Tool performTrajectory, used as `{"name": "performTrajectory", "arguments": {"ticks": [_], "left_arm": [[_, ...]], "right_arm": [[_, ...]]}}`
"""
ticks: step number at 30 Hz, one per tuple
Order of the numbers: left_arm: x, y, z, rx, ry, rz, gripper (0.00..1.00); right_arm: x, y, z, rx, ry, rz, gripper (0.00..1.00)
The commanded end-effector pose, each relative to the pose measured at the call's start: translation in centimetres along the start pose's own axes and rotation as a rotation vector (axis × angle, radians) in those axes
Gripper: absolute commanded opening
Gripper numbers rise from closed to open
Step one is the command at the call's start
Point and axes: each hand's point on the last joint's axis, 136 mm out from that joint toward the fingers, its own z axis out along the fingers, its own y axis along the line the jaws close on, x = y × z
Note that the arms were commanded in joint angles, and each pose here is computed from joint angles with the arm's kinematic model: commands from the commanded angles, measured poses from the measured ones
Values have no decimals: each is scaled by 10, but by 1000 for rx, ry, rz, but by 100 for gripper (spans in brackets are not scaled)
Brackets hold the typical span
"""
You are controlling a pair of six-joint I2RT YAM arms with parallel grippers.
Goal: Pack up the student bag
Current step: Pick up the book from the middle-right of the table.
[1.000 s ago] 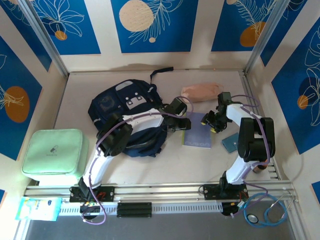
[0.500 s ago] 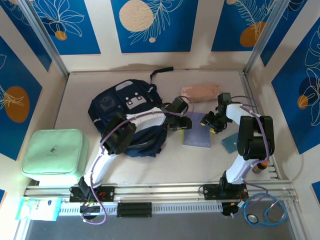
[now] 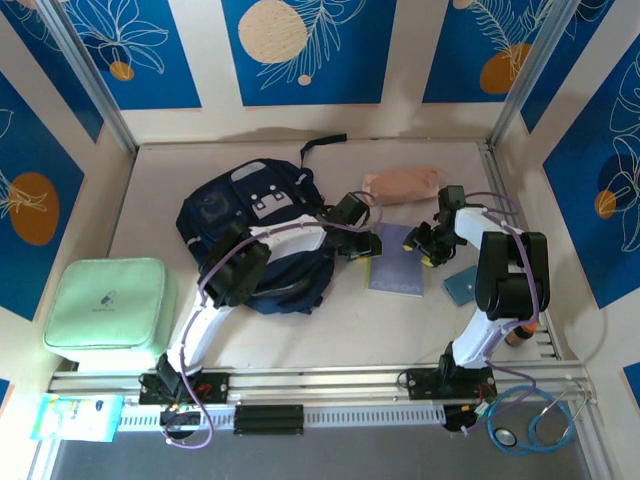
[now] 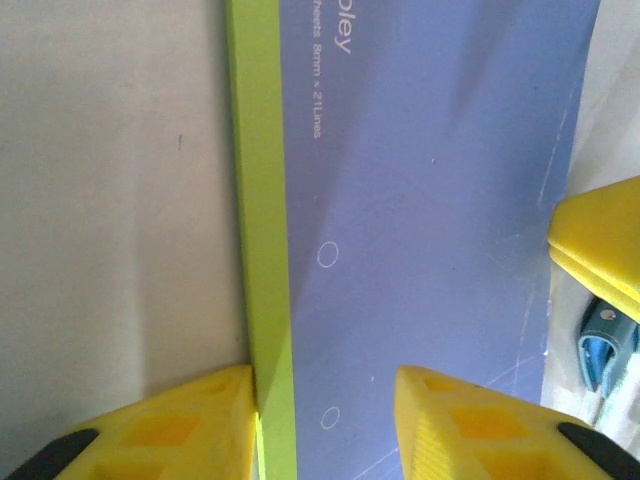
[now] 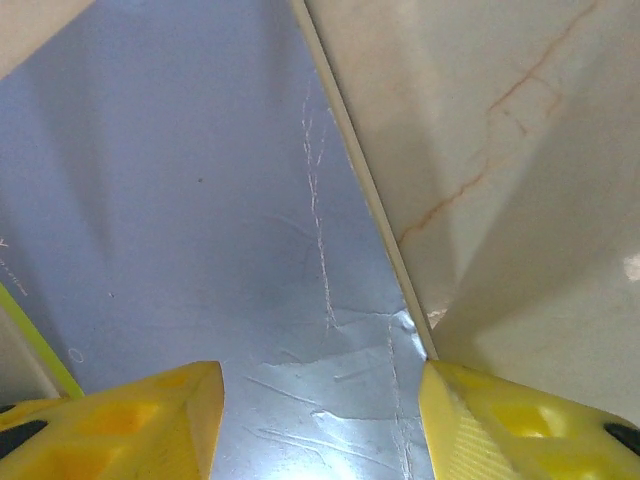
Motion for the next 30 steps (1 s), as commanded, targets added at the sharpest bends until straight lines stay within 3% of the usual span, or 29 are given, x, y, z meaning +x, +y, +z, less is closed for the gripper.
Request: {"name": "performTrajectory", "arguments": {"ticks": [1,9,25,30], "left_arm": [[-8,-90,-42,300,-82,175,36],[10,-88,-37,393,-40,167,30],[9,-56,-5,255,6,77,32],[8,-51,-2,223,10,36,31]], "right_arm": [[25,1,15,-26,107,26,56],[25,1,17,-29,113,31,55],[29,3,22,-28,130,34,52],[30,3,22,-26,132,39,43]]}}
